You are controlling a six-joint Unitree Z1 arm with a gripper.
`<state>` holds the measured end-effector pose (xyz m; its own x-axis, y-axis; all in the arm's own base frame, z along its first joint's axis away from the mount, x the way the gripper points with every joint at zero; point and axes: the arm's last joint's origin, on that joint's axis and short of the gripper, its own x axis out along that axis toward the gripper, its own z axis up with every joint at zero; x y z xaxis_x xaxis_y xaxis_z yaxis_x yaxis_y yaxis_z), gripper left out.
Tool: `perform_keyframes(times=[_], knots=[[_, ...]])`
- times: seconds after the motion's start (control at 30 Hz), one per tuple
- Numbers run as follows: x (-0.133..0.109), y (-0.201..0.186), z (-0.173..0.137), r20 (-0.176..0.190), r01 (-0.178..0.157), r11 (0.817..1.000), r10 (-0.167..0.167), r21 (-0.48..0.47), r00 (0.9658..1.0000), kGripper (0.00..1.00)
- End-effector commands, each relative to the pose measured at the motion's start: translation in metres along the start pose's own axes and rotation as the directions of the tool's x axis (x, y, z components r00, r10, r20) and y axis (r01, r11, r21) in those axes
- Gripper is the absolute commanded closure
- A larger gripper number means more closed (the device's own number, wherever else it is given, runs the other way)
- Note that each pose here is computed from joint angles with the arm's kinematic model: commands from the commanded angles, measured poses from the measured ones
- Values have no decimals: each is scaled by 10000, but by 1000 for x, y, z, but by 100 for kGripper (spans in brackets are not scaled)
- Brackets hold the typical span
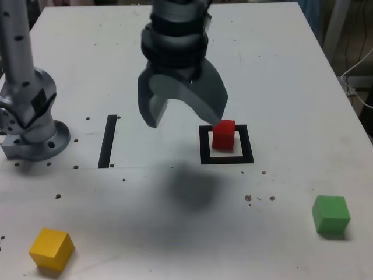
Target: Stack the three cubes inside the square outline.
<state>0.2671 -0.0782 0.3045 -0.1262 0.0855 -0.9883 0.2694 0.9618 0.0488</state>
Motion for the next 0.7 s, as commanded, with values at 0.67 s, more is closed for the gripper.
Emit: perform_keyframes(times=[0.67], knots=[[17,-91,-90,-483,506,9934,-458,1025,9978,1]])
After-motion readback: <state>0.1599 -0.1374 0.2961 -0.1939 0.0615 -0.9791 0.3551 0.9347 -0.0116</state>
